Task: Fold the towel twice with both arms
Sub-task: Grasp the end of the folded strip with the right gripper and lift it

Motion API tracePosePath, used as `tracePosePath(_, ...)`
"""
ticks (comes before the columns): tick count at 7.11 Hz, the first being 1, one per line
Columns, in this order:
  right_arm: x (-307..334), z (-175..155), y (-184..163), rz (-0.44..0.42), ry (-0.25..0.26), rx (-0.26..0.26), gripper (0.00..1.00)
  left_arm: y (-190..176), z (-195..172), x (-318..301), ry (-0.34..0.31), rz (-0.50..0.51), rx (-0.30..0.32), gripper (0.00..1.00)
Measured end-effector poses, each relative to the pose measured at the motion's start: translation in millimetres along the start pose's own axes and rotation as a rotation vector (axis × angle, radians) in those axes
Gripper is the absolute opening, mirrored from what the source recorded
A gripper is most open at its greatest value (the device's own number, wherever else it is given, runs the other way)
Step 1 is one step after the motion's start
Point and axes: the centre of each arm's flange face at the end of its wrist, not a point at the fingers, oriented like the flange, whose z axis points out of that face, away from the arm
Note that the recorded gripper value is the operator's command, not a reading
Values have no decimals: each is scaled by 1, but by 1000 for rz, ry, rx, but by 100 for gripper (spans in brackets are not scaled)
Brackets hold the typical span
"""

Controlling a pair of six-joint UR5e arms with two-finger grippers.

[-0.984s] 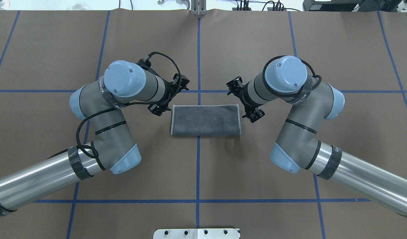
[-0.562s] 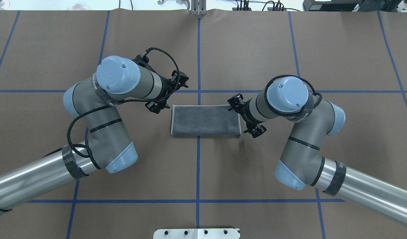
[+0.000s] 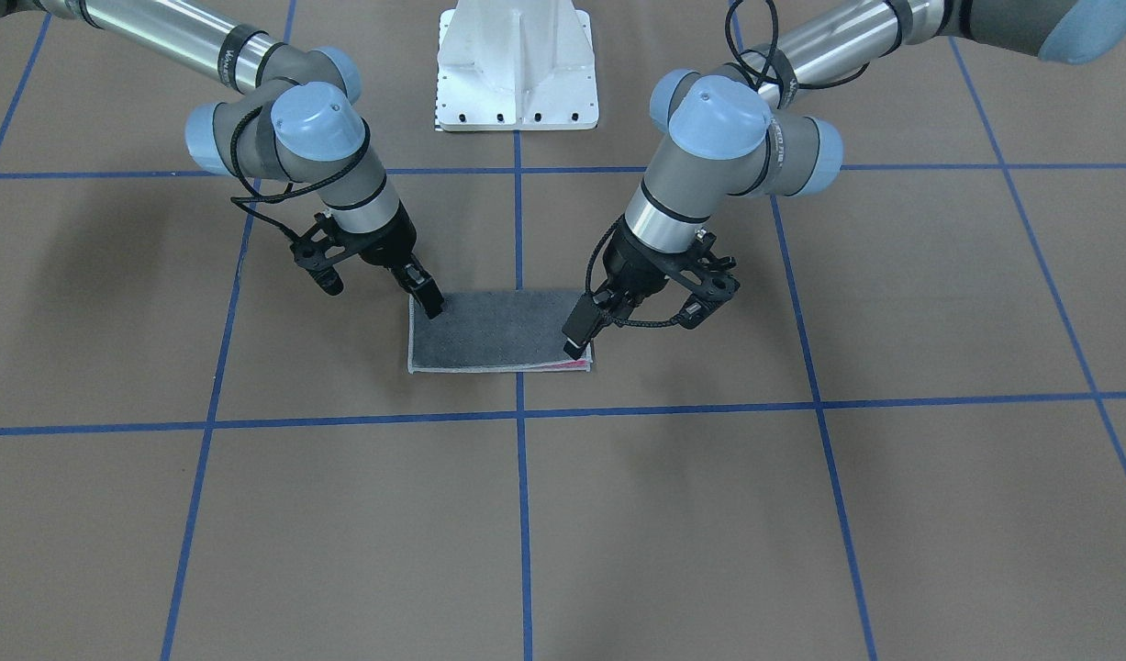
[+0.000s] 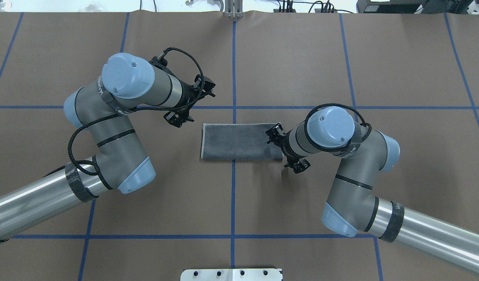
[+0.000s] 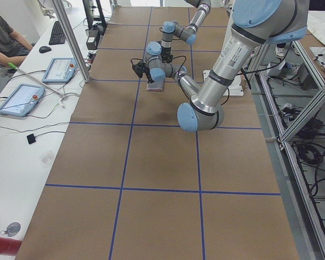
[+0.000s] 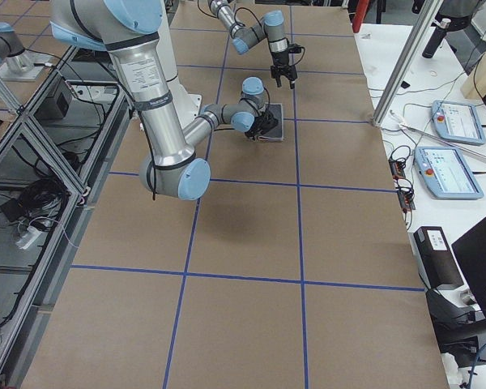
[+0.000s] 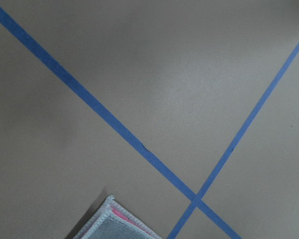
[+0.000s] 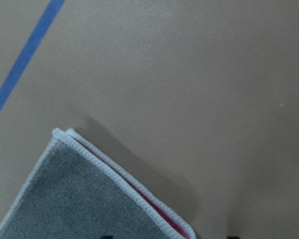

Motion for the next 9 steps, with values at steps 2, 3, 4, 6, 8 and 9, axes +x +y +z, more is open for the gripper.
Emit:
tracePosePath(2, 1, 1, 0, 4, 7, 4, 37, 1, 2, -1, -4, -1, -1, 100)
tracePosePath(3, 1, 1, 0, 7, 8, 5, 37, 2, 3, -1, -5, -1, -2, 100)
tracePosePath(4, 2, -1, -2, 8, 7, 7, 33, 2, 3, -1, -5, -1, -1, 100)
tracePosePath(6, 5, -4, -2, 9, 4, 5, 10, 2, 5, -1, -8, -3, 0, 100)
tracePosePath(8, 4, -7, -1, 21, -1, 2, 0, 2, 6, -1, -9, -3, 2, 100)
tracePosePath(9, 3, -11, 2, 41, -9, -5, 0, 1, 6, -1, -10, -3, 2, 100)
